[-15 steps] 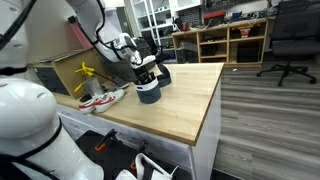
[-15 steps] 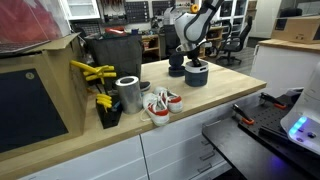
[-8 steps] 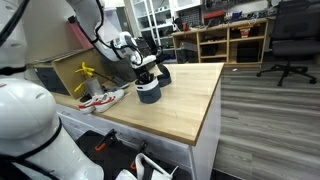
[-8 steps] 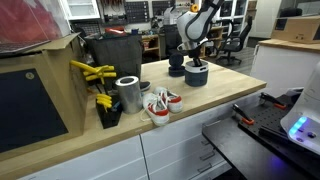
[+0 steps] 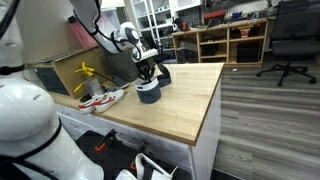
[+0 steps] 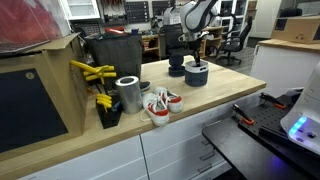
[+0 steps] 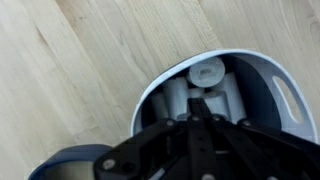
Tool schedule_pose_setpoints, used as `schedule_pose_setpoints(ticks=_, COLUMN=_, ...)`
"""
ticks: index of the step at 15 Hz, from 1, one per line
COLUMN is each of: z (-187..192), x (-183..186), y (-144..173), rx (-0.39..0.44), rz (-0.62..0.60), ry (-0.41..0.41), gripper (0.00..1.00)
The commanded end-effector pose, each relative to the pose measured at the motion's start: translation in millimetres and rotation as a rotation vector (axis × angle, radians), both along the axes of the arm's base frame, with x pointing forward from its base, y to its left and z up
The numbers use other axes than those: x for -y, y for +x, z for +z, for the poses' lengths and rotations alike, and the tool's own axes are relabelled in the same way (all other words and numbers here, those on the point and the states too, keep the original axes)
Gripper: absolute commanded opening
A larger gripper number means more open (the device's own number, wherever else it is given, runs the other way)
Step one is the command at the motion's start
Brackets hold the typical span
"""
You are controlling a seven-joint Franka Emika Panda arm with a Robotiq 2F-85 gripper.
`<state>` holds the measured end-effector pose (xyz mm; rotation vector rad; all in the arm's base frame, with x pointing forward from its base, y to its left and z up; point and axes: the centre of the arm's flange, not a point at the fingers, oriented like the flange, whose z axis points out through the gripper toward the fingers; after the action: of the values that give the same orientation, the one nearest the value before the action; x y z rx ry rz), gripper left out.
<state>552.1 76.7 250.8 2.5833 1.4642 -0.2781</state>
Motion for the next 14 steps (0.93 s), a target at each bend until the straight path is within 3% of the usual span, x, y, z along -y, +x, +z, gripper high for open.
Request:
schedule_pose_setpoints(ticks=1, z=38, x=-2, y=10, rx=0.024, rz=-0.070, ry=0.032, gripper=0.00)
schedule_pose_setpoints(ticks=6, z=58, x=-6, y=13, rx=0.052, rz=-0.102, ry=0.051, gripper=0.00)
schedule_pose_setpoints(ticks=13, z=32, x=-15, y=3, rx=0.019, rz=-0.082, ry=-0.002, gripper=0.00)
schedule_pose_setpoints(ticks=14, z=32, x=-17, y=2, rx=0.018, rz=-0.079, ry=-0.001, gripper=0.17)
